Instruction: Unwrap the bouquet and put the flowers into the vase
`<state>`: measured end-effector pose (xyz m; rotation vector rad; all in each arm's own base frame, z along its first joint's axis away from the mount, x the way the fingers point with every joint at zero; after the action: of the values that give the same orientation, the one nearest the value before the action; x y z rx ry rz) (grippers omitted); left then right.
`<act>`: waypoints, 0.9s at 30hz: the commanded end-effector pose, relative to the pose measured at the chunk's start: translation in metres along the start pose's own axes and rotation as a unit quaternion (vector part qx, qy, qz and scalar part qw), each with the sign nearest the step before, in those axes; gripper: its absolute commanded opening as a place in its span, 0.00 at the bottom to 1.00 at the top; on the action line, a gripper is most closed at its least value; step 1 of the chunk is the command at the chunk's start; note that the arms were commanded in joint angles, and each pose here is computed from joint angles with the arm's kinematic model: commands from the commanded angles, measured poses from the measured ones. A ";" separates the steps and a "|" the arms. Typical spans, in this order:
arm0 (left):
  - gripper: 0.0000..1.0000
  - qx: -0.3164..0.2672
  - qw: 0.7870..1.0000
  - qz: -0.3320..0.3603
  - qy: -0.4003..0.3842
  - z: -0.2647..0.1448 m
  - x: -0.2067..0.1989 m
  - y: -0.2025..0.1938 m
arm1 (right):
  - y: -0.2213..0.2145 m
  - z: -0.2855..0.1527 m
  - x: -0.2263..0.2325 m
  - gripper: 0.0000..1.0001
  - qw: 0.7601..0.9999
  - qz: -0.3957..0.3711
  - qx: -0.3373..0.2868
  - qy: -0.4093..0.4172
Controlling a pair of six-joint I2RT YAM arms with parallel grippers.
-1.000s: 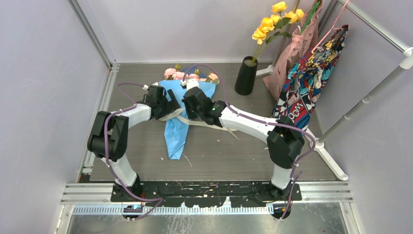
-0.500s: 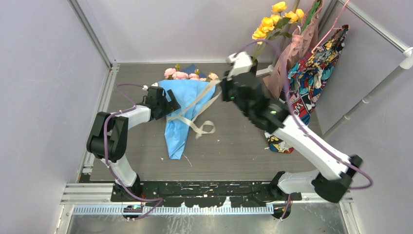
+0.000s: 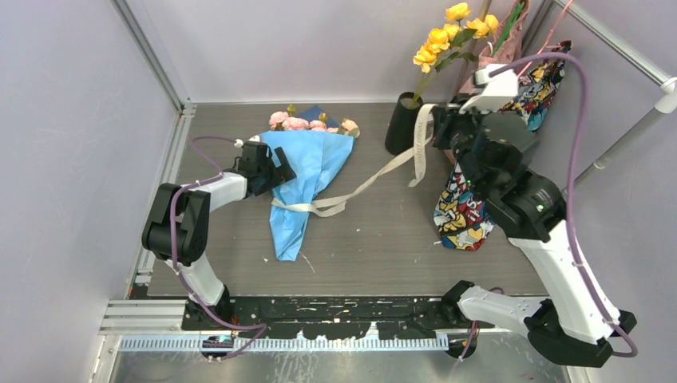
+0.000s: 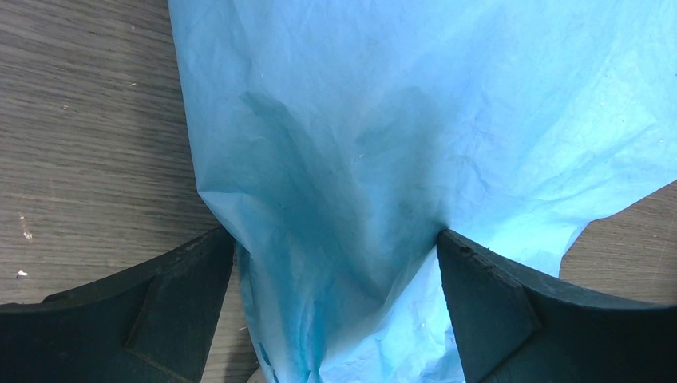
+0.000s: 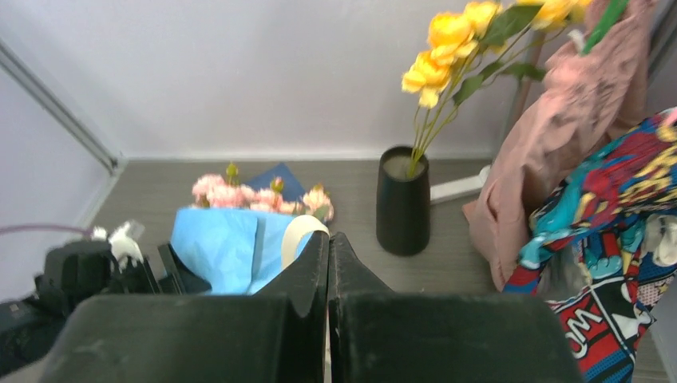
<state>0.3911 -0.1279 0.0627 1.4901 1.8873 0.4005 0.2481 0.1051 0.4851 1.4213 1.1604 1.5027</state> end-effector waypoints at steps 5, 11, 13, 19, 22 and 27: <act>1.00 0.046 0.998 0.012 0.033 -0.010 0.022 -0.028 | -0.148 0.059 0.024 0.01 0.984 -0.015 0.174 0.032; 1.00 0.041 0.999 0.016 0.030 -0.017 0.021 -0.024 | -0.254 0.073 0.044 0.01 0.959 -0.010 0.278 0.058; 1.00 0.039 0.999 0.016 0.029 -0.018 0.020 -0.023 | -0.286 0.072 0.052 0.01 0.950 -0.035 0.304 0.055; 1.00 0.040 0.999 0.015 0.023 -0.021 0.018 -0.024 | -0.367 0.063 0.068 0.56 0.920 -0.079 0.378 0.060; 1.00 0.041 0.999 0.016 0.023 -0.021 0.019 -0.024 | -0.385 0.062 0.079 0.74 0.913 -0.084 0.394 0.071; 1.00 0.045 0.999 0.016 0.025 -0.020 0.020 -0.027 | -0.404 0.061 0.095 0.76 0.903 -0.098 0.410 0.086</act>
<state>0.3712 -0.1201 0.0622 1.5336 1.9064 0.3958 0.2652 0.2976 0.1102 1.6505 2.1626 0.8903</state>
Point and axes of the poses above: each gripper's point midway between its finger pads, its own z axis out along the fingers, its own x axis along the line the jaws close on, y = z × x, the point moved 3 cm from there along -z, back along the fingers, and after that the axes turned 9 degrees about z, right-handed, at the moved point
